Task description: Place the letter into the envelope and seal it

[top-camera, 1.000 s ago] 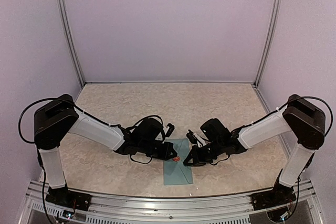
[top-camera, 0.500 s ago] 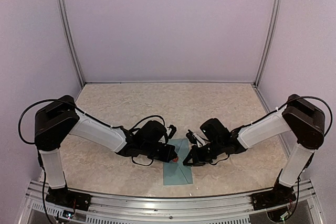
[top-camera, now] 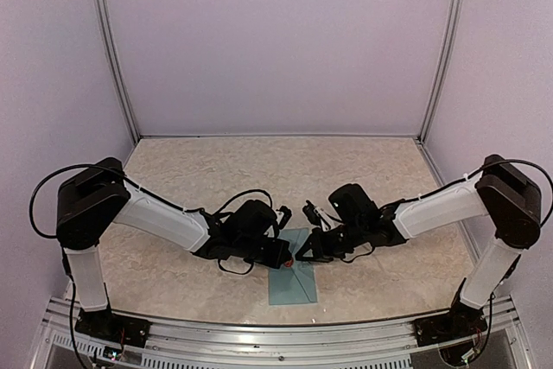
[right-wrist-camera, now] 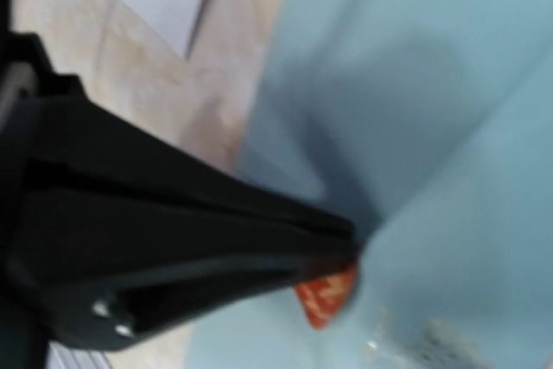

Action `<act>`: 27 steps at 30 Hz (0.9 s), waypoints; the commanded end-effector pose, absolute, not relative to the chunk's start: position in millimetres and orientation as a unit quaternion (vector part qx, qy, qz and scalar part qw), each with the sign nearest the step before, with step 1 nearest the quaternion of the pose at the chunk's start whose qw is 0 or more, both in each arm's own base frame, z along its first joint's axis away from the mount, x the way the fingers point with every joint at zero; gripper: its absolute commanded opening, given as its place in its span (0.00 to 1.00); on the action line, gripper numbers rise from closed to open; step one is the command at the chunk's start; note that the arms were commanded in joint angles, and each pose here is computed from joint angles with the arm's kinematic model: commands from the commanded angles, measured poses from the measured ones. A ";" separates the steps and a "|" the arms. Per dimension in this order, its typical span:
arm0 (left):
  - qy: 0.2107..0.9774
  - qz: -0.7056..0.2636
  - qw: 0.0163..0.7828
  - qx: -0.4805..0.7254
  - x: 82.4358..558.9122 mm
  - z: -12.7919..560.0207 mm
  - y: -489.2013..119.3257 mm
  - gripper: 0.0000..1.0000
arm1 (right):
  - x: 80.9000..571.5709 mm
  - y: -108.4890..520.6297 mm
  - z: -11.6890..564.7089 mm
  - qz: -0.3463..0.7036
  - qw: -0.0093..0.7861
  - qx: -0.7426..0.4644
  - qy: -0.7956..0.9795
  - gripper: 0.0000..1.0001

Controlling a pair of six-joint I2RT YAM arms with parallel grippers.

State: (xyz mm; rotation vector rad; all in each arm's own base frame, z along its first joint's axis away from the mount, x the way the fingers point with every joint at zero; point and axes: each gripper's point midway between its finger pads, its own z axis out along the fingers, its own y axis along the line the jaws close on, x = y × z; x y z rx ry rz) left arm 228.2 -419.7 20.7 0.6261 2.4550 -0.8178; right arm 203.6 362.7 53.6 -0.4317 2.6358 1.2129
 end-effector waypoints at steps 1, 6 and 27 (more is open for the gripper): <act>0.903 -0.277 0.231 0.235 225.5 11.3 -415.3 0.00 | 205.8 376.7 60.3 0.429 0.107 -0.156 0.884 0.03; 0.903 -0.276 0.230 0.235 225.3 10.6 -414.9 0.00 | 209.0 383.0 56.7 0.432 0.105 -0.160 0.881 0.03; 0.902 -0.279 0.232 0.235 224.4 13.1 -415.1 0.00 | 212.6 372.2 7.8 0.369 0.073 -0.134 0.917 0.01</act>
